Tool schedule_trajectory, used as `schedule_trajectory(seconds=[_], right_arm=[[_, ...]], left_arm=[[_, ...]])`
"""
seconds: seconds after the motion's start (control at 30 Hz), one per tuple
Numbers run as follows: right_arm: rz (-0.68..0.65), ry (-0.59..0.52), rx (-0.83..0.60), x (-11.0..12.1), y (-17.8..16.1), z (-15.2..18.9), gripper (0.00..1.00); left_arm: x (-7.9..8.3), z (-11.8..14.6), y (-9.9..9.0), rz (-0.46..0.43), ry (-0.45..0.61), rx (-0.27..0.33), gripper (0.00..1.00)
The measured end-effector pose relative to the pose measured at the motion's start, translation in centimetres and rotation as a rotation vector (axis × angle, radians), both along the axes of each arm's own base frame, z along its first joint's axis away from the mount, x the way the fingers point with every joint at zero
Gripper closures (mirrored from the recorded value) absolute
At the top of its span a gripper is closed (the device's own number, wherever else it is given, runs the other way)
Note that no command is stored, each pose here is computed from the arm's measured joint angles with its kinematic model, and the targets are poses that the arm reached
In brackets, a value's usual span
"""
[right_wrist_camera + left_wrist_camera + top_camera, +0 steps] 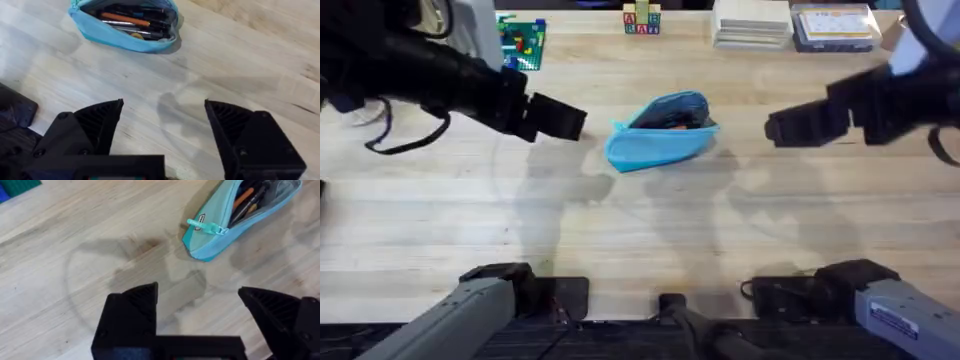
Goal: Unzip the bag, pick up the pens from the table one at a time and place them inside, then zip the bag closed.
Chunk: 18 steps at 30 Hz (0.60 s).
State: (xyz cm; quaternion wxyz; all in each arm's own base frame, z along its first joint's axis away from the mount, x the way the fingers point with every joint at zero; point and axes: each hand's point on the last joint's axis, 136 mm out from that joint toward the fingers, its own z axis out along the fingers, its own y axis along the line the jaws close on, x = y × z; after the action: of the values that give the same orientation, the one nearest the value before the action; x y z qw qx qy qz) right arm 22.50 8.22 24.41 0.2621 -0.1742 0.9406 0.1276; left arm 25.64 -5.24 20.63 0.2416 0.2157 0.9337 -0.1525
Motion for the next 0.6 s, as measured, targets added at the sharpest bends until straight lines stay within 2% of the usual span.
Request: schedule_trajectory(seconds=[0.3, 0.5, 0.6], right_arm=[[0.131, 0.025, -0.142, 1.9, 3.7, -0.5, 0.005], [0.213, 0.046, -0.202, 2.3, 6.8, -1.4, 0.005], [0.236, 0.068, -0.221, 2.3, 7.5, -2.2, 0.005]], left_arm=[[0.3, 1.0, 1.6, -0.023, -0.070, -0.069, 0.010], [0.9, 1.7, 1.8, -0.082, -0.143, -0.098, 0.008], [1.2, 1.5, 1.6, -0.103, -0.148, -0.109, 0.008]])
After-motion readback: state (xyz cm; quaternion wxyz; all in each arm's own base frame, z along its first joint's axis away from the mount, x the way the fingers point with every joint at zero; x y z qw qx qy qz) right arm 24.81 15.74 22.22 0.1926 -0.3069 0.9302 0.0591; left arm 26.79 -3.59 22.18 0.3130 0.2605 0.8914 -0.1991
